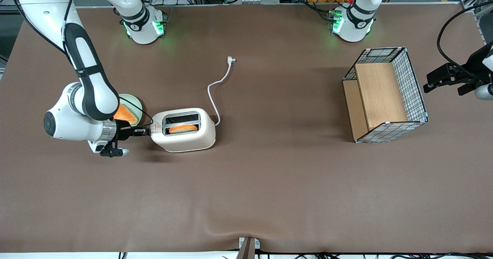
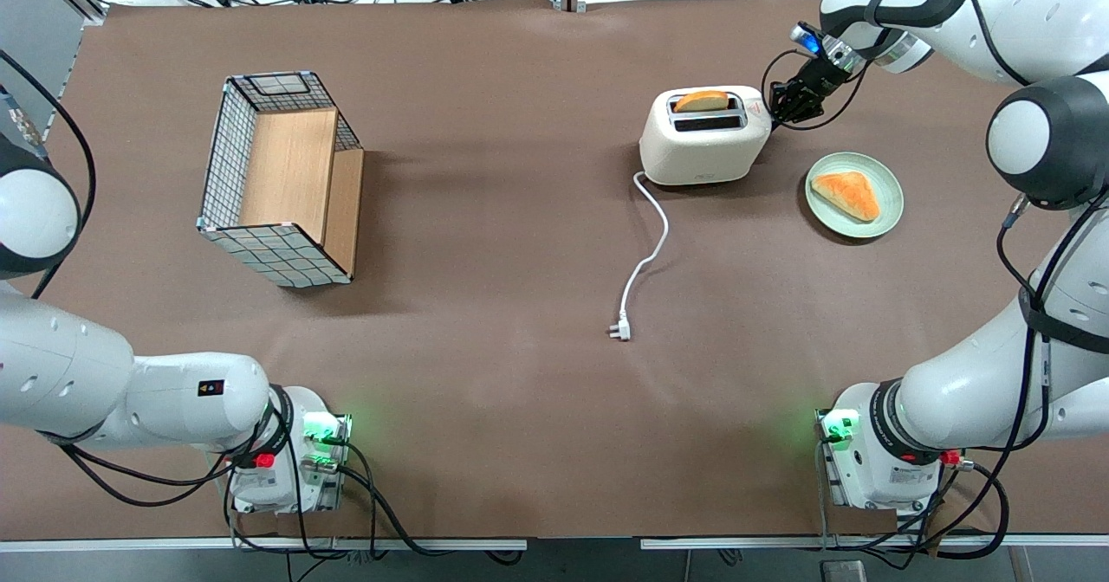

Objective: Press toaster button with right arm

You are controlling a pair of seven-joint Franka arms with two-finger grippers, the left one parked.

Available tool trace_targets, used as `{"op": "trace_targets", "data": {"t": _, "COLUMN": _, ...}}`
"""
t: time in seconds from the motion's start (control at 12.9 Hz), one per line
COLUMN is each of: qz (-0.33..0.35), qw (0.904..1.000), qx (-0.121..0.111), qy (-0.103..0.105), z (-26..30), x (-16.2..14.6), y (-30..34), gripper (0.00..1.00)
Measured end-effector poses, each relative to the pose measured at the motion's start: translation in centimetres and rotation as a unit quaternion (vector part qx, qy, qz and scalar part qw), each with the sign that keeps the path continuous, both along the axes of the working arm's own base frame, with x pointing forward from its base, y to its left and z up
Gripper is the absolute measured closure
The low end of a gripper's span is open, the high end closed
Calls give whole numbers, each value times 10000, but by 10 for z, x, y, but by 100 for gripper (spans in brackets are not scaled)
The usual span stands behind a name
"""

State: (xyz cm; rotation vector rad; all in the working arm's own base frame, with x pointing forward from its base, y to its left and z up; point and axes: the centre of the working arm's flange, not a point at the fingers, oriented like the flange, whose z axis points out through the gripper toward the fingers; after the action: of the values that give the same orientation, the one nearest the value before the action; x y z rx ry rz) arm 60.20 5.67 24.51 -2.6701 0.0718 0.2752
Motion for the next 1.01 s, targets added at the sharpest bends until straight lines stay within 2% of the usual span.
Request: {"op": "trace_targets", "data": {"t": 1.01, "qz": 137, "qw": 9998, "qx": -39, "qy": -131, "z": 8, "x": 14, "y": -10, "gripper": 99}}
